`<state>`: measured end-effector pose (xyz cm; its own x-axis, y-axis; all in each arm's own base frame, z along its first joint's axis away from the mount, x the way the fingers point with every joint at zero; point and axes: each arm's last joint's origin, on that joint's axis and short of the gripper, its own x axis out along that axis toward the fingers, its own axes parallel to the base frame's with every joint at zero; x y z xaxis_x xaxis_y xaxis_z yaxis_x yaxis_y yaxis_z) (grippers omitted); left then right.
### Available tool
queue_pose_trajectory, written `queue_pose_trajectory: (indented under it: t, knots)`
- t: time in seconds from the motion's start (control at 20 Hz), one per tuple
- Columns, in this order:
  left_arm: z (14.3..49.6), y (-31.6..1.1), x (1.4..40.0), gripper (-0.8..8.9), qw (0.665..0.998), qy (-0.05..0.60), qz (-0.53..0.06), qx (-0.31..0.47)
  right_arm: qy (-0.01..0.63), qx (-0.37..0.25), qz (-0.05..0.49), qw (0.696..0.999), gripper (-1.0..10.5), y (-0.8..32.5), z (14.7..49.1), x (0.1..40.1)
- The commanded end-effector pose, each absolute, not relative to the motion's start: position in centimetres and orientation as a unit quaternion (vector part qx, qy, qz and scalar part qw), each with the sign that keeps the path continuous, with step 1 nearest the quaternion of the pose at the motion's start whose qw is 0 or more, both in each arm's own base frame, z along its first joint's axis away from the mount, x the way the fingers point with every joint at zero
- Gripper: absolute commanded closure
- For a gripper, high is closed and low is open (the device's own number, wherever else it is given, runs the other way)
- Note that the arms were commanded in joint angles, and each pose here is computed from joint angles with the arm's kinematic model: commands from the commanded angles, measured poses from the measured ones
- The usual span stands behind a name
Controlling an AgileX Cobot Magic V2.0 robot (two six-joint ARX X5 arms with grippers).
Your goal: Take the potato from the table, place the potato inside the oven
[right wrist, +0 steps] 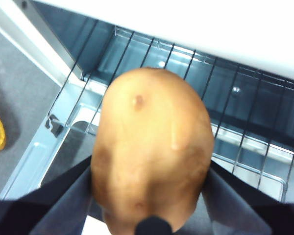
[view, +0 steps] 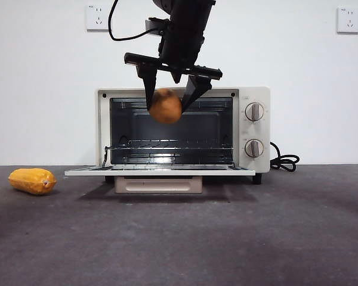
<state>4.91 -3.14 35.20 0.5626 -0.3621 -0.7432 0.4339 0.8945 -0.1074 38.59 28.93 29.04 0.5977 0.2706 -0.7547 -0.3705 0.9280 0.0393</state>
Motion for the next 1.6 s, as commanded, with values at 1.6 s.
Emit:
queue_pose_trajectory:
  t: [1.6]
  knots:
    - [35.0,-3.4,5.3,8.19,0.88,0.416,-0.225,0.049,0.405,-0.024,0.114,0.907,7.2,29.0,23.7,42.2]
